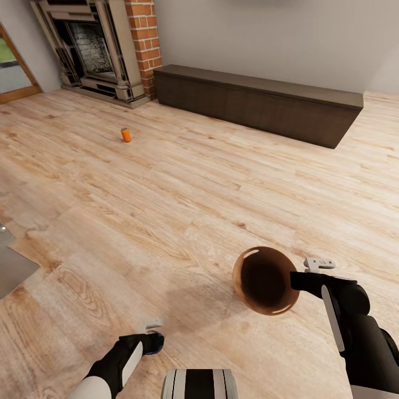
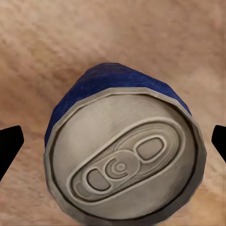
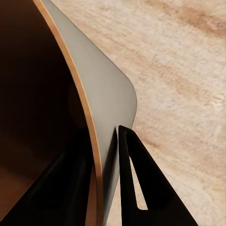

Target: Put the three can of soda from the living room inside the tash can in the kitchen.

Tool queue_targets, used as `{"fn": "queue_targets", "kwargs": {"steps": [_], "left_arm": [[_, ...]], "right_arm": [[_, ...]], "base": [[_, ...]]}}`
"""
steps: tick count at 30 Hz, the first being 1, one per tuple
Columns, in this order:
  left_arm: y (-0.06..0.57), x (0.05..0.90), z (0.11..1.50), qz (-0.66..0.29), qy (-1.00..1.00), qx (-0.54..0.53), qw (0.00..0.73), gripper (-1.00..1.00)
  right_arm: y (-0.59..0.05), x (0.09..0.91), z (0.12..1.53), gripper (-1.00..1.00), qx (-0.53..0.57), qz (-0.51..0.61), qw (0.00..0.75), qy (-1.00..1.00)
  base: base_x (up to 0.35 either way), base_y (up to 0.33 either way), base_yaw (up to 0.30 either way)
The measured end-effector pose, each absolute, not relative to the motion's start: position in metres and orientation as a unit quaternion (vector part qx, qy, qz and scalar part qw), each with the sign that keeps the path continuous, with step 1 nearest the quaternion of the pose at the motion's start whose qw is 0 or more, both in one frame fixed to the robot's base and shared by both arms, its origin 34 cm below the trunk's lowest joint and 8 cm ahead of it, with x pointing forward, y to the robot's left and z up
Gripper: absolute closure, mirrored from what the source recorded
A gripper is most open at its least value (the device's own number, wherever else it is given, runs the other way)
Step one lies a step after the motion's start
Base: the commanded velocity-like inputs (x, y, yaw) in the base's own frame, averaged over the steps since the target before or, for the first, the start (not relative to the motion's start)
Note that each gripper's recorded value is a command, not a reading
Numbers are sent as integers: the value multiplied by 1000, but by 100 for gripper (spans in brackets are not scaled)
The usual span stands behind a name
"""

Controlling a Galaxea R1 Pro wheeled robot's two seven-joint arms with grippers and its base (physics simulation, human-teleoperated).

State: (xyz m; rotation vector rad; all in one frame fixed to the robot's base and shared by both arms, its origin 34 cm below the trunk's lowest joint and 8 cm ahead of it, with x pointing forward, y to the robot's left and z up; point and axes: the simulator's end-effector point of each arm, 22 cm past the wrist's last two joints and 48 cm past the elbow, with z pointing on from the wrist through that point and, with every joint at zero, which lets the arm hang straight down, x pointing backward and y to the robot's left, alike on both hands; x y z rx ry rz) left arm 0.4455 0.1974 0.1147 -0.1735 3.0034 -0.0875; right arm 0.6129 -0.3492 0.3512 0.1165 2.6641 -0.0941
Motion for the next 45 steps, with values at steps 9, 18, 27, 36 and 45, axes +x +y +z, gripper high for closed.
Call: {"fn": "queue_targets", "kwargs": {"steps": [9,18,27,36,45], "left_arm": [[196,437,111,-29,996,-58,64,-100],[195,438,111,-30,996,-59,67,100],[193,450,115,-31,995,-57,80,100],[191,577,207,-46,982,-57,176,100],[182,575,311,-106,977,-36,183,100]], "right_arm": [[-349,613,351,100,42,-34,234,971],[-349,613,351,100,42,-34,234,971],[-349,613,351,100,42,-34,234,971],[-349,613,351,100,42,-34,235,971],[-349,613,351,100,42,-34,235,971]], "base": [[0,0,0],[0,0,0],[0,0,0],[0,0,0],[0,0,0]]}}
